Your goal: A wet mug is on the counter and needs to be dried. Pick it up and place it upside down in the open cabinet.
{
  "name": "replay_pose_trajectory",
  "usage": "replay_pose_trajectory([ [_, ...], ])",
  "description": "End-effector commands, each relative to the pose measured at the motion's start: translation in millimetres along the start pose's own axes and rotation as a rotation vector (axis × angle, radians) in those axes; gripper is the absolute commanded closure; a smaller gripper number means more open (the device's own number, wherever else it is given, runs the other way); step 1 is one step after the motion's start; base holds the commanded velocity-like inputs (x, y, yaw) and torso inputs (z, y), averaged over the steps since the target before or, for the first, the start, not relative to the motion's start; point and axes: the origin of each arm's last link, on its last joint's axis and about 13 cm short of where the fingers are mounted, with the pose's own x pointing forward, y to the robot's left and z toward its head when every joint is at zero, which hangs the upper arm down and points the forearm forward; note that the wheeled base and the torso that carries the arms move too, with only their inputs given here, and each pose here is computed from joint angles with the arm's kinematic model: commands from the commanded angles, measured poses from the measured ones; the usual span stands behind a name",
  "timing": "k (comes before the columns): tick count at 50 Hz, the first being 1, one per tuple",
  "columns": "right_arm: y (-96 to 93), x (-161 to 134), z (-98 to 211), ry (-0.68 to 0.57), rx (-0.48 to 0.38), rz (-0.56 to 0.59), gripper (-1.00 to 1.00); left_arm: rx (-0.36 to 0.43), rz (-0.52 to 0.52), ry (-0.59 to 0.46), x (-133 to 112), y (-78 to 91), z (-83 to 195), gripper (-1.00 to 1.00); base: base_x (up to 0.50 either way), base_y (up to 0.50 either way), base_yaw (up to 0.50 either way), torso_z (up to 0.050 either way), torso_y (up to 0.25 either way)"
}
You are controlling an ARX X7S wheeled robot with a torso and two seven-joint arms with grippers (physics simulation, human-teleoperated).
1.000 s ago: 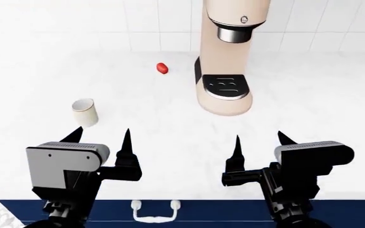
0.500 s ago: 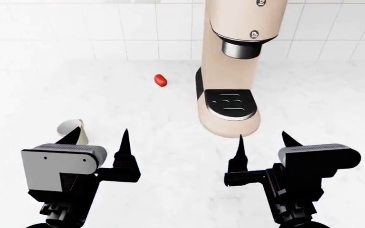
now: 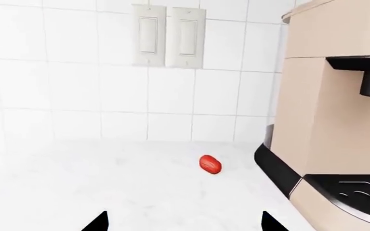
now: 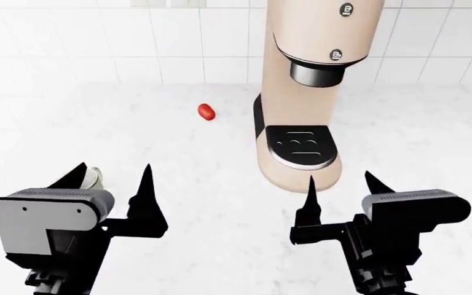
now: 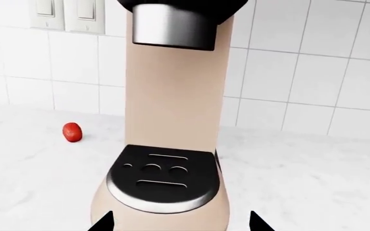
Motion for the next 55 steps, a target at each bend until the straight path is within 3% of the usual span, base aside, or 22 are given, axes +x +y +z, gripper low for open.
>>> replay_pose_trajectory([
  [1, 0.3, -2.2, -1.1, -0.002, -0.005, 0.008, -1.00, -0.006, 0.027, -0.013, -14.4, 17.8, 14.3, -1.00, 0.00, 0.00, 0.00, 0.000, 0.000],
  [6, 1.6, -3.6, -1.6, 0.000, -0.013, 0.020, -1.00, -0.011, 0.066, -0.004, -19.0, 33.3, 18.2, -1.00, 0.00, 0.00, 0.00, 0.000, 0.000],
  [11, 2.9, -4.3, -2.1, -0.001, -0.021, 0.026, -1.00, -0.024, 0.017, 0.064, -22.1, 45.1, 17.7, -1.00, 0.00, 0.00, 0.00, 0.000, 0.000],
  [27, 4.7, -3.2, -0.6, 0.000, -0.029, 0.036, -1.00, 0.043, 0.003, 0.215, -22.0, 73.1, 12.5, -1.00, 0.00, 0.00, 0.00, 0.000, 0.000],
  [38, 5.3, -2.9, -0.8, 0.002, -0.030, 0.038, -1.00, 0.030, -0.051, 0.293, -18.1, 75.7, 5.2, -1.00, 0.00, 0.00, 0.00, 0.000, 0.000],
  [55, 5.4, -3.5, -1.8, 0.001, -0.030, 0.033, -1.00, 0.026, -0.052, 0.357, -10.7, 77.9, -0.4, -1.00, 0.00, 0.00, 0.00, 0.000, 0.000],
])
